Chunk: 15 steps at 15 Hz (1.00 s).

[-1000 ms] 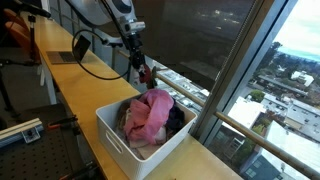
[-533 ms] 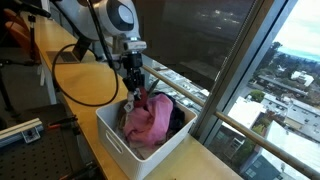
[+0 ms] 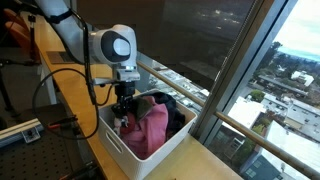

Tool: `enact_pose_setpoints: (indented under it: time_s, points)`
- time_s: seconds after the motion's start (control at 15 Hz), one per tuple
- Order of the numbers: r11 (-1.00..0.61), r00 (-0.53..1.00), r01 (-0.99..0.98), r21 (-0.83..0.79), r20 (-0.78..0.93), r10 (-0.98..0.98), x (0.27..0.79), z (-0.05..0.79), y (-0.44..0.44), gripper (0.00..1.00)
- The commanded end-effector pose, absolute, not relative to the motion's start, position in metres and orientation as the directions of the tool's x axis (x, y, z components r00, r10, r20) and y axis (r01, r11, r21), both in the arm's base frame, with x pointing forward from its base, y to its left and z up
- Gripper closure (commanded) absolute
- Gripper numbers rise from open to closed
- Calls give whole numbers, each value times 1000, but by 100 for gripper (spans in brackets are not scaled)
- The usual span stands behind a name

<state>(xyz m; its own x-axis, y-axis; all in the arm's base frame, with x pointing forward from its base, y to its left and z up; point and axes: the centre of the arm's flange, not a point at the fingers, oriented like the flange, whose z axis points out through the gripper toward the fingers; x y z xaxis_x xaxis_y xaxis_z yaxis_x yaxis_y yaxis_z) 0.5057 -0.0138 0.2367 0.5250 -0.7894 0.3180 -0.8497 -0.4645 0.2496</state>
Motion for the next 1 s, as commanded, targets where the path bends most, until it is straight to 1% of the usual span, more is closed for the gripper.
enact_pose_setpoints:
  time_s: [0.0,0.13,0.47,0.53,0.6,0.73,0.8,0.93]
  points:
    - [-499,553,-831,246,270,-788,510,226,0,56]
    - [-514,565,-824,239,273,-778,504,238,13,43]
    - [-551,573,-817,171,359,-737,488,316,59,5]
    - [-553,568,-817,162,387,-726,484,336,70,1]
    - [-558,566,-816,152,403,-719,481,352,79,0]
    - [-585,572,-803,111,417,-707,468,378,106,0]
    - [-612,585,-787,77,410,-700,462,386,120,0]
    - [-682,622,-730,-44,372,-689,447,393,156,0]
